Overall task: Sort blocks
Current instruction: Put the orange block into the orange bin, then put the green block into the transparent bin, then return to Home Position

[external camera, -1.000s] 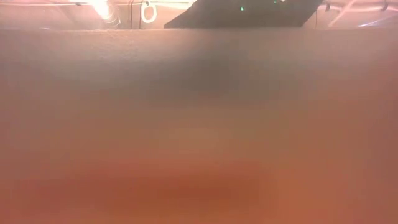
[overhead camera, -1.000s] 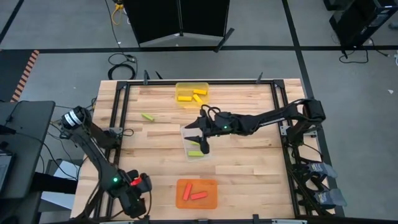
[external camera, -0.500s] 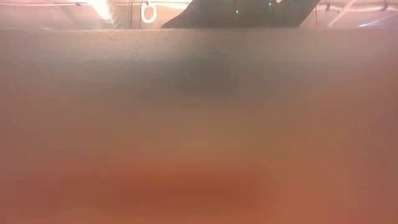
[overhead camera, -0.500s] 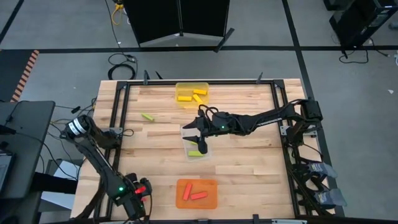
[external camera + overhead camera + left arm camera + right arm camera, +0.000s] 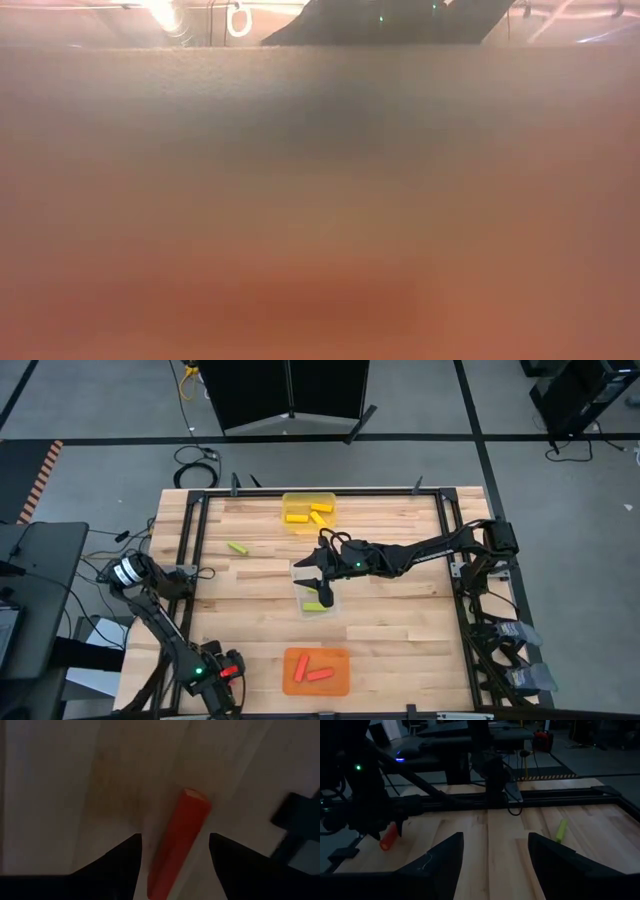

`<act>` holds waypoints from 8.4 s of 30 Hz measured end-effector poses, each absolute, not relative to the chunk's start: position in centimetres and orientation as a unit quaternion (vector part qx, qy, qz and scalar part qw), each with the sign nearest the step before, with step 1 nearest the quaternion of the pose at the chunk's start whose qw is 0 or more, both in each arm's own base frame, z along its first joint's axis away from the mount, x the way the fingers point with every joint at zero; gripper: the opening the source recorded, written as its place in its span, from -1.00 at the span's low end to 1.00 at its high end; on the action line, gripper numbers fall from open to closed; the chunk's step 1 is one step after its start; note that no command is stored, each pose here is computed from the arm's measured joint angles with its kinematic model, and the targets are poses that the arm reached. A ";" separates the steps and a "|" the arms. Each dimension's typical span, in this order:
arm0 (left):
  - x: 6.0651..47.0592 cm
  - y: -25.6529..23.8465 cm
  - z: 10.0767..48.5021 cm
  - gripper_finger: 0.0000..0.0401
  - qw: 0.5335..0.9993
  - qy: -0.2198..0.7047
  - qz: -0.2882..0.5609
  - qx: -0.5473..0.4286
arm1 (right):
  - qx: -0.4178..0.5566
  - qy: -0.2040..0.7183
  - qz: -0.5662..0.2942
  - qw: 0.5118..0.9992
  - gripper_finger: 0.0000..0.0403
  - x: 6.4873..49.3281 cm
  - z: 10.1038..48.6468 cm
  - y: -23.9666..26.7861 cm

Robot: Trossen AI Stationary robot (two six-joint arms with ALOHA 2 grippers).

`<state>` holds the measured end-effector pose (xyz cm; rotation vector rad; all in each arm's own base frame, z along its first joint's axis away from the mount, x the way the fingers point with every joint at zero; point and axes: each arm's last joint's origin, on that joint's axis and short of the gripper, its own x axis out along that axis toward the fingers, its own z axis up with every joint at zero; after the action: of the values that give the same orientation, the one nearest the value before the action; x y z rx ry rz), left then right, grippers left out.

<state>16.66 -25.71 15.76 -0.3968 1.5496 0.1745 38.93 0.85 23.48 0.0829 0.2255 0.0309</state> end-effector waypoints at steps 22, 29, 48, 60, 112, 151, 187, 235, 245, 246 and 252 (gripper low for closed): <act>17.5 -26.0 14.7 -0.68 0.712 0.689 0.095 -0.096 | 0.039 0.064 0.058 0.995 0.15 37.3 27.2 1.1; 20.2 -24.5 20.7 -0.68 0.837 0.526 0.150 -0.019 | 0.011 0.013 0.066 0.998 0.12 34.3 32.0 1.2; 33.1 -20.3 19.7 -0.68 0.906 0.419 -0.056 -0.021 | -0.029 0.009 0.048 0.998 0.09 28.8 36.4 3.4; 32.6 -21.3 22.1 0.28 0.929 0.363 -0.063 -0.016 | 0.022 0.051 0.015 0.998 0.09 30.5 34.5 2.2; 19.8 6.8 23.8 0.09 0.706 0.640 0.301 -0.026 | -0.029 0.158 -0.062 0.985 0.09 40.0 36.4 -3.9; 15.2 11.7 18.2 -0.97 0.636 0.600 0.434 -0.216 | -0.038 0.108 -0.092 0.989 0.09 28.2 35.3 2.4; 20.3 12.0 13.0 -0.14 0.648 0.756 0.083 0.043 | -0.047 0.111 -0.091 0.989 0.09 28.2 35.3 2.4; 32.0 1.1 24.1 0.22 0.960 0.275 0.005 -0.055 | -0.042 0.008 -0.062 0.997 0.09 20.1 40.7 5.5; 27.0 0.5 30.7 0.12 0.985 0.167 0.042 -0.001 | -0.043 0.024 -0.089 0.995 0.03 19.3 39.7 5.1; 26.0 0.5 31.3 0.03 0.987 0.152 0.048 0.003 | -0.041 0.025 -0.089 0.995 0.00 19.3 39.1 5.1; 20.1 0.4 30.7 -0.61 0.993 0.097 0.062 -0.010 | -0.050 0.028 -0.083 0.995 -0.37 19.4 33.6 5.1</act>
<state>20.14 0.41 30.69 -0.0196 0.1937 0.1238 19.39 5.15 33.60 -0.1012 0.0560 -0.1657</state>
